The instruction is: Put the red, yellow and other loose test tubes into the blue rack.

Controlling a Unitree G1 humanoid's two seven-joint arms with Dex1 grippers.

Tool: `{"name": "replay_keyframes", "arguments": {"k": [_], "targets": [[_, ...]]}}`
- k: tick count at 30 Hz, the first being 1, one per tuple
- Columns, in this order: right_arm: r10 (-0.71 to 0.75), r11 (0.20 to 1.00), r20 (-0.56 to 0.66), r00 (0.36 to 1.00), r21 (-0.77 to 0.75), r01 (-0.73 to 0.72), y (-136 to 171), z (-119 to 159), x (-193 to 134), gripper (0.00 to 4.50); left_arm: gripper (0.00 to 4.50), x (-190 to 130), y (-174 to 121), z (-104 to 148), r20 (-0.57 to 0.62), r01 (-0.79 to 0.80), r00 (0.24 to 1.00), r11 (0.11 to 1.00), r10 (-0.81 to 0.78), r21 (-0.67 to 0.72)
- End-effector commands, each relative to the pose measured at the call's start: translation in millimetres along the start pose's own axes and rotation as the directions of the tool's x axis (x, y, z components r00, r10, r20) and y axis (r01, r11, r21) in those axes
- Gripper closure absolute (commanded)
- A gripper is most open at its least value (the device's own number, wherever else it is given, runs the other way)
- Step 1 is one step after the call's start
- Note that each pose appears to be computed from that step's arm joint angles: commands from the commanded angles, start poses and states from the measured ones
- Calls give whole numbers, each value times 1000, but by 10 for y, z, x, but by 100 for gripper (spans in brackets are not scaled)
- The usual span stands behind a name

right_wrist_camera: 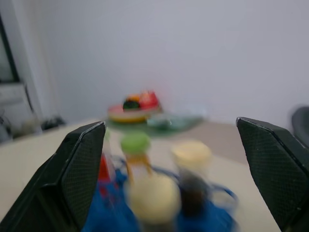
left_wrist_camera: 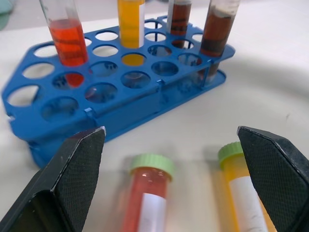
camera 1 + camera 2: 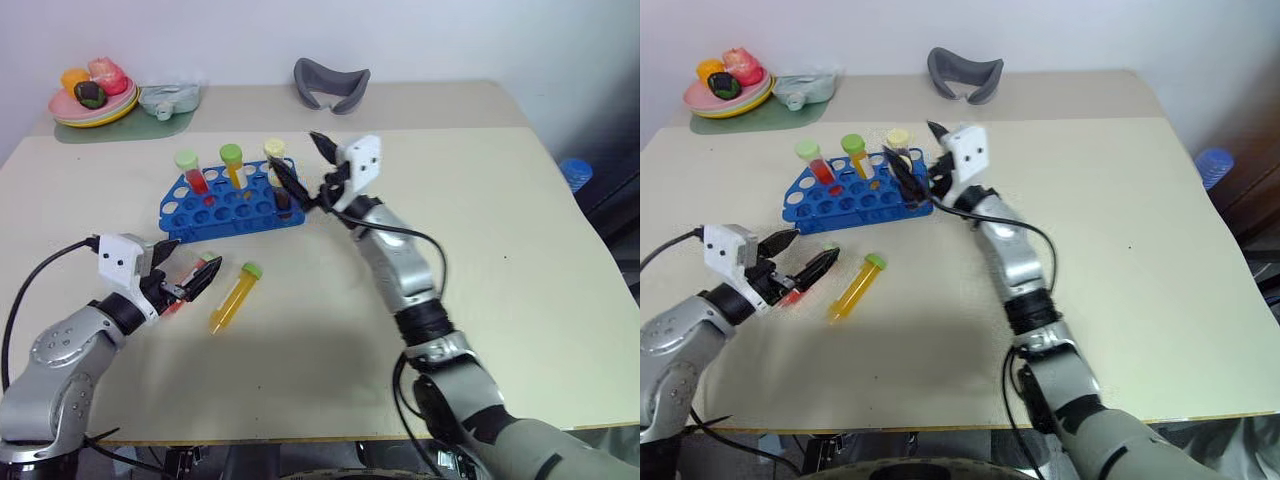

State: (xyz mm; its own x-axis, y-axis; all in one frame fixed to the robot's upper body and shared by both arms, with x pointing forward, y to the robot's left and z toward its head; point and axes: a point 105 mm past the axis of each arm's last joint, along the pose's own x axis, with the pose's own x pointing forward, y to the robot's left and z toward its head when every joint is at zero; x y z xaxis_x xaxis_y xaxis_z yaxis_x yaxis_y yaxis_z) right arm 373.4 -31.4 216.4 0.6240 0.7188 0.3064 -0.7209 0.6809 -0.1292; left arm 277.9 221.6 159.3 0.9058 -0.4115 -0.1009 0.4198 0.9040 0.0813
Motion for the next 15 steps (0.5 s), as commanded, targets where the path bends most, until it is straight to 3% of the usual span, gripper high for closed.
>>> {"name": "replay_keyframes", "arguments": {"k": [1,3,7,11,15], "targets": [[201,973,-151,968,-88,-215,87,20,-415,7,0,48,-150,356,25,58,998,998,-59,38],[287,938,-274,918,-112,-327,129,-44,-698,7,0,110,-256,397,-43,103,994,991,-100,83],[367,892,-402,839,-105,-441,207,-98,-1012,7,0,137,-431,234,-267,189,952,975,-153,115],[424,849,-494,759,-74,-523,260,-96,-1270,7,0,134,-411,63,-556,204,826,968,-91,145],[458,828,-523,719,-43,-559,311,-21,-1385,7,0,159,-396,68,-649,216,758,963,-59,164]]}}
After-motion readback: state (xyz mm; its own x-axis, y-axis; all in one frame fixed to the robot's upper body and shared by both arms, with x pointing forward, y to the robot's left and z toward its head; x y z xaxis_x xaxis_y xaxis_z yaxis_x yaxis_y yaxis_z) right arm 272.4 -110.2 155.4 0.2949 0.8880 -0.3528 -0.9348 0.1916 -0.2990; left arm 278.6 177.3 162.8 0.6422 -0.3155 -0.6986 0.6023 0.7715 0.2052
